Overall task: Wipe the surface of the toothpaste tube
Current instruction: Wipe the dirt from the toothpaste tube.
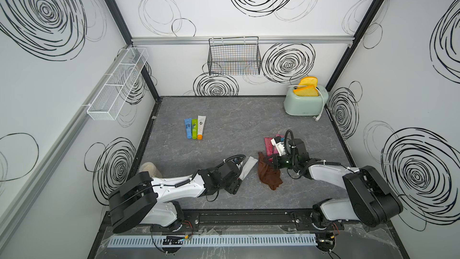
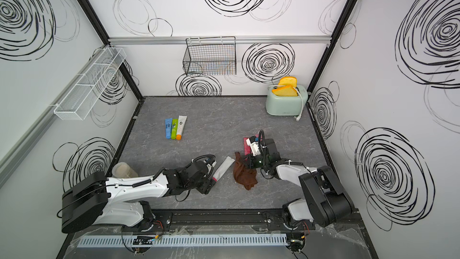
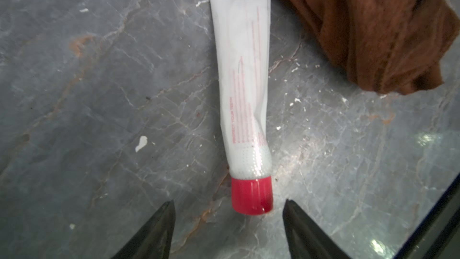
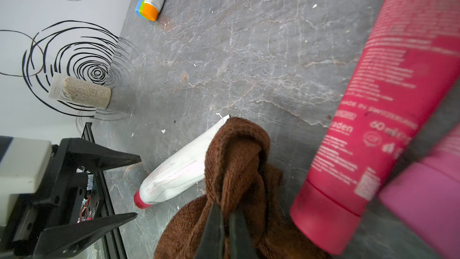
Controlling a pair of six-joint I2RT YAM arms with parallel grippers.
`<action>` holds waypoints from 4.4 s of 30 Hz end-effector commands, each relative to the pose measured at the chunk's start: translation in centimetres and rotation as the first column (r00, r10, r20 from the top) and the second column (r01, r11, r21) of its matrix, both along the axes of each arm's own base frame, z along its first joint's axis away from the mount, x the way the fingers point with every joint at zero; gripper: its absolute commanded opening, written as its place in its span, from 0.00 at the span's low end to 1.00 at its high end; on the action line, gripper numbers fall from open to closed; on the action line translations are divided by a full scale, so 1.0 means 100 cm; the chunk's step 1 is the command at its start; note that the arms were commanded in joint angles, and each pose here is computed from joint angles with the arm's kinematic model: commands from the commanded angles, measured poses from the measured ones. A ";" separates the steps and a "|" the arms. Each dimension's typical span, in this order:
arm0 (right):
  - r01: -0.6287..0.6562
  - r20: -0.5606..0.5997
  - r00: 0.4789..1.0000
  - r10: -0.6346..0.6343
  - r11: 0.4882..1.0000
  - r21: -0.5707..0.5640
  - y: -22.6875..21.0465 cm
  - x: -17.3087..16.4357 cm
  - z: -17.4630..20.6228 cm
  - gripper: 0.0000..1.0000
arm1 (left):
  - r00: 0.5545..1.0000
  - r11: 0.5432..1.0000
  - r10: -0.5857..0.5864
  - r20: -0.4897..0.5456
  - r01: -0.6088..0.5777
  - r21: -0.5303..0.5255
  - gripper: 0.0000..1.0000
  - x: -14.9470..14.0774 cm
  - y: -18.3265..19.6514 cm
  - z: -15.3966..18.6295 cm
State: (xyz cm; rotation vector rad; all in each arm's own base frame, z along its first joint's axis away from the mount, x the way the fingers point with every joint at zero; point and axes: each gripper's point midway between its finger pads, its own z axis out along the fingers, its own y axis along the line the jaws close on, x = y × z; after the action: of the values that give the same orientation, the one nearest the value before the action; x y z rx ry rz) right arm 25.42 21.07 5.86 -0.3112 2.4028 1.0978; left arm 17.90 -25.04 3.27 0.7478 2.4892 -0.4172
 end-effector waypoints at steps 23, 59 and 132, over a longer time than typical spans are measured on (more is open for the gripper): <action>-0.119 0.047 0.991 0.122 0.990 -0.070 0.047 0.021 0.028 0.00 | 0.992 1.000 0.003 0.124 0.000 -0.018 0.61 0.022 0.001 0.014; -0.104 0.037 0.994 0.105 0.994 -0.028 0.032 0.015 0.015 0.00 | 0.999 1.000 0.023 0.042 -0.024 0.011 0.58 0.037 0.001 -0.010; -0.112 -0.085 0.992 0.095 0.968 -0.225 0.047 0.020 -0.031 0.00 | 0.989 0.998 -0.008 0.145 0.016 -0.053 0.07 0.039 -0.009 0.011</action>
State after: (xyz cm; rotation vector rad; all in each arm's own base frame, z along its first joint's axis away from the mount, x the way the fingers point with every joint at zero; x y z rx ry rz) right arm 27.63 26.75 3.23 -0.4866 2.5757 0.9758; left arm 20.90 -24.87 2.76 0.7708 2.4050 -0.3671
